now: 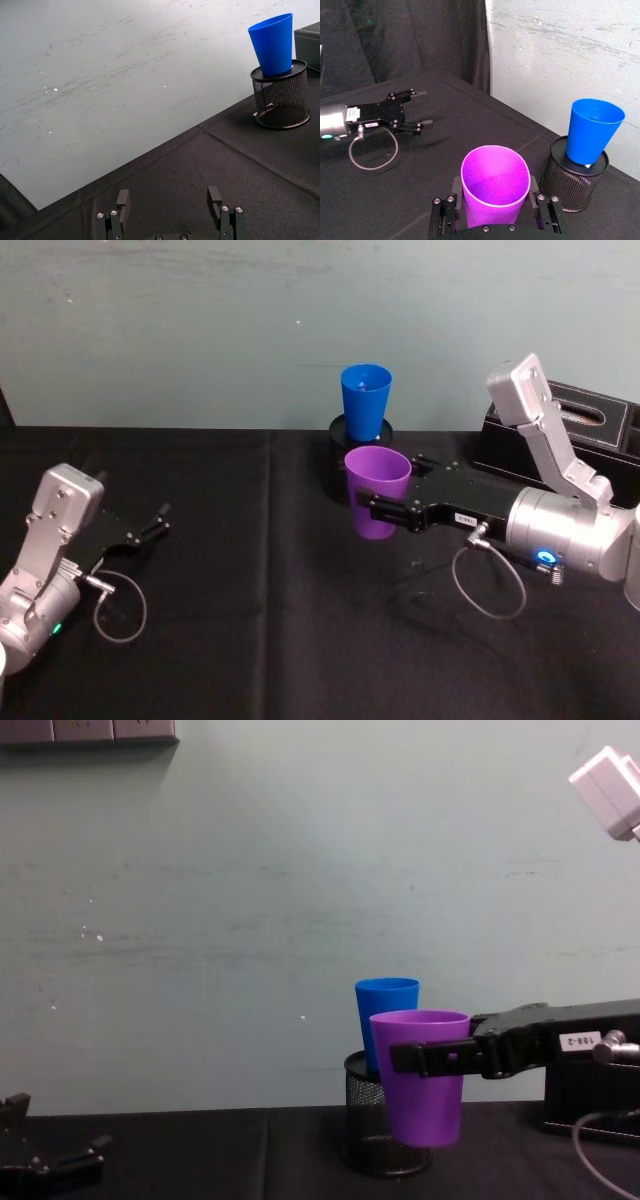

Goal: Pick up one cup with a gripper and tap it against the other cup.

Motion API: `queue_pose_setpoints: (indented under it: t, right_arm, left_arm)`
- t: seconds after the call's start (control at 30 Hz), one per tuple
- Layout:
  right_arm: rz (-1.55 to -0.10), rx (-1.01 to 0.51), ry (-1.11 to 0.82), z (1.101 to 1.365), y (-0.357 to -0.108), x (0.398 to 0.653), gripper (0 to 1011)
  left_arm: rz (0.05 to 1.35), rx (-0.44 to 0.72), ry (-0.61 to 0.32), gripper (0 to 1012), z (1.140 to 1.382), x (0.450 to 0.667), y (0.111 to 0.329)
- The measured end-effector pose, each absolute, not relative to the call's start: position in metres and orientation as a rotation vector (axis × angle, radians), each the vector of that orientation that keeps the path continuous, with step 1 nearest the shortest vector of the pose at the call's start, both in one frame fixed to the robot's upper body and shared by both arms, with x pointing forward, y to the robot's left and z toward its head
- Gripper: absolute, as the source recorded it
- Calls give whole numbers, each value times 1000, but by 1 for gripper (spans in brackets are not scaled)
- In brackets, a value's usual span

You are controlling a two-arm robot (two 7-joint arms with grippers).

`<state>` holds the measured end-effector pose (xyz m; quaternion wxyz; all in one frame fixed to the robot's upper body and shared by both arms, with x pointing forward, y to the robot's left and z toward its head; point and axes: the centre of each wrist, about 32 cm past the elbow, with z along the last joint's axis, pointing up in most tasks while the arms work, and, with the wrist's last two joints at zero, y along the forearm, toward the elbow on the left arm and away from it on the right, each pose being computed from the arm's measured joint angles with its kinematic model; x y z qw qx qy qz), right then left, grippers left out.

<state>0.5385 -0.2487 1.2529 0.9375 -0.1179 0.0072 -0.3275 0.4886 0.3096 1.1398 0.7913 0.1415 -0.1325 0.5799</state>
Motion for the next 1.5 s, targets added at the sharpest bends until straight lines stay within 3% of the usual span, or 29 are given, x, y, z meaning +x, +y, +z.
queue_pose_setpoints:
  t: [0.5,1.5]
  right_arm:
    - [-629,-231,-40,1249,-250,524,736]
    - [-629,-232,-49,1248,-250,523,736]
  left_arm:
    - [1248,304,-285,1012,1140,489,310]
    - [1248,304,-285,1011,1140,489,310]
